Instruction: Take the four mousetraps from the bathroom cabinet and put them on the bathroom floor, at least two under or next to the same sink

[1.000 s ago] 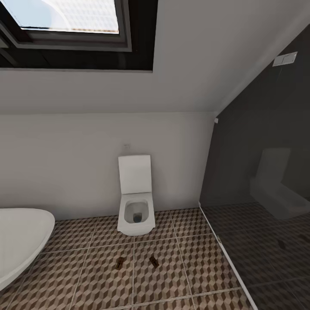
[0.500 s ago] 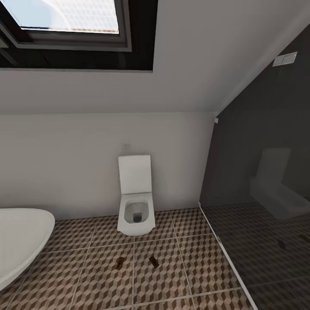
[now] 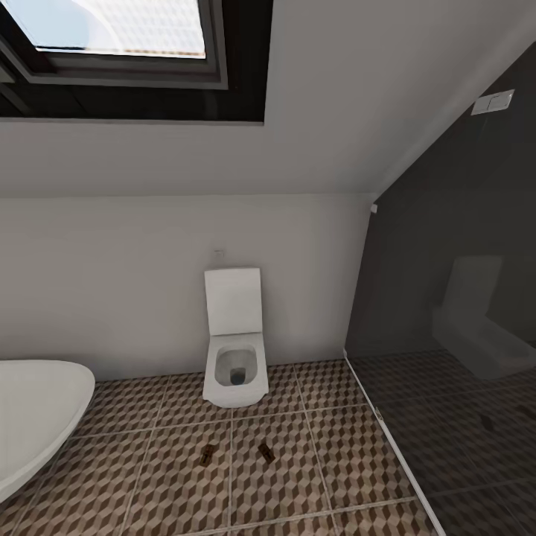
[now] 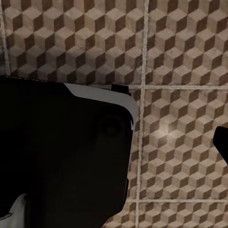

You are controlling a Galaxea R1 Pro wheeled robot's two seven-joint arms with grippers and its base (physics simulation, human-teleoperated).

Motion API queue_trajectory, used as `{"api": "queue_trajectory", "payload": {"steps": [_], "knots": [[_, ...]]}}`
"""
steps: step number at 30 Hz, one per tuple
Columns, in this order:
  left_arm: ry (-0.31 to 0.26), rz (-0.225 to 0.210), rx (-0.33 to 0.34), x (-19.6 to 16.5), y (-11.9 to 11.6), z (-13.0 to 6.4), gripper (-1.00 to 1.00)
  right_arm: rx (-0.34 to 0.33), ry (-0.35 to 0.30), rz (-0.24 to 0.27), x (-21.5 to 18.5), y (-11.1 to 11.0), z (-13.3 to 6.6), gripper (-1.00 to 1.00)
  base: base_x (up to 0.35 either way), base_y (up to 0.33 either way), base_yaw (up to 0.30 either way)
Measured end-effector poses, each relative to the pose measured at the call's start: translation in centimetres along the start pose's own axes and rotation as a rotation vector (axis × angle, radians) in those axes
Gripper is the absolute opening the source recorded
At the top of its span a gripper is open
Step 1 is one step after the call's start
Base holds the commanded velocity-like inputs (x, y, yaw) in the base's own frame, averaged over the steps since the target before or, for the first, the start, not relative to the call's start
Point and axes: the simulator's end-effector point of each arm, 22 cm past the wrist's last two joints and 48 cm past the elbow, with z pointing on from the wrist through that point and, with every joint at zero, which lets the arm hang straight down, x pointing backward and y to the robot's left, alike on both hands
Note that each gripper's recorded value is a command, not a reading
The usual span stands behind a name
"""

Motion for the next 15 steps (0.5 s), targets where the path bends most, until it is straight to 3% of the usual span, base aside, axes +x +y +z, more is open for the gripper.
{"api": "queue_trajectory", "payload": {"steps": [10, 15], "knots": [[0.018, 0.002, 0.002, 0.8, -0.1, 0.0, 1.0, -0.001, -0.003, 0.005, -0.1, 0.0, 0.0, 1.0, 0.0, 0.0, 0.0], [0.093, 0.021, 0.011, 4.0, -0.8, -0.1, 1.0, -0.002, -0.006, 0.007, -0.3, 0.1, 0.0, 1.0, 0.0, 0.0, 0.0]]}}
